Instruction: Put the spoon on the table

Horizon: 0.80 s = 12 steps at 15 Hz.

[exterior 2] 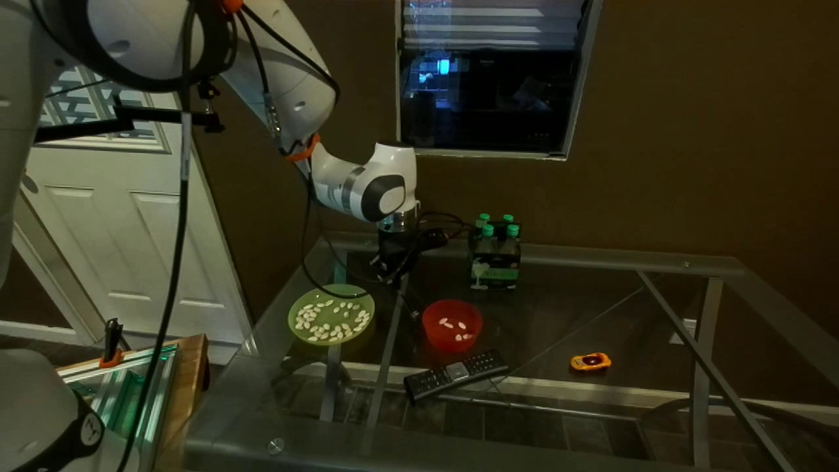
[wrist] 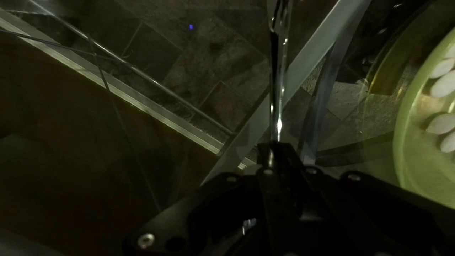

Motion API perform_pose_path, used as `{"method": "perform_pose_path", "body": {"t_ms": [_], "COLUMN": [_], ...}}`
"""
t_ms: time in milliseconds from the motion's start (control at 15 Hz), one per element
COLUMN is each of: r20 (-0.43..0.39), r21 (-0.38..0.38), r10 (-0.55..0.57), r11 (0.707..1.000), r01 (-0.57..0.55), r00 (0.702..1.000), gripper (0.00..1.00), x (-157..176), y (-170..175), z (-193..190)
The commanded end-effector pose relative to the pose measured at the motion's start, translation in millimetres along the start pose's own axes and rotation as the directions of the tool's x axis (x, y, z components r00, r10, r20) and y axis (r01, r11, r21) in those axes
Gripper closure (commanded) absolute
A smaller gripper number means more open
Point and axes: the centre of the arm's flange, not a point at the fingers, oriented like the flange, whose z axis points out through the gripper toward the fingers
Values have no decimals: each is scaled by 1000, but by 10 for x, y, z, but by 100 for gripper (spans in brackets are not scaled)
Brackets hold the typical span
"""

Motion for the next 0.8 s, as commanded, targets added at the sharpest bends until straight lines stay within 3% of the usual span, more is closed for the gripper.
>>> {"method": "perform_pose_path", "body": {"t_ms": [0, 67, 400, 600, 733], "r20": [-17, -3, 69, 69, 12], "r21": [35, 32, -7, -46, -65], "r10": [-24, -20, 30, 210, 314], "r11": [999, 999, 1000, 977, 948], "r01": [24, 20, -29, -207, -312], "r00": [1000, 1000, 997, 975, 949], "gripper": [66, 65, 32, 10, 0], "x": [29, 39, 128, 74, -21], "y": [60, 49, -147, -436, -735], "z": [40, 4, -438, -851, -1099]}}
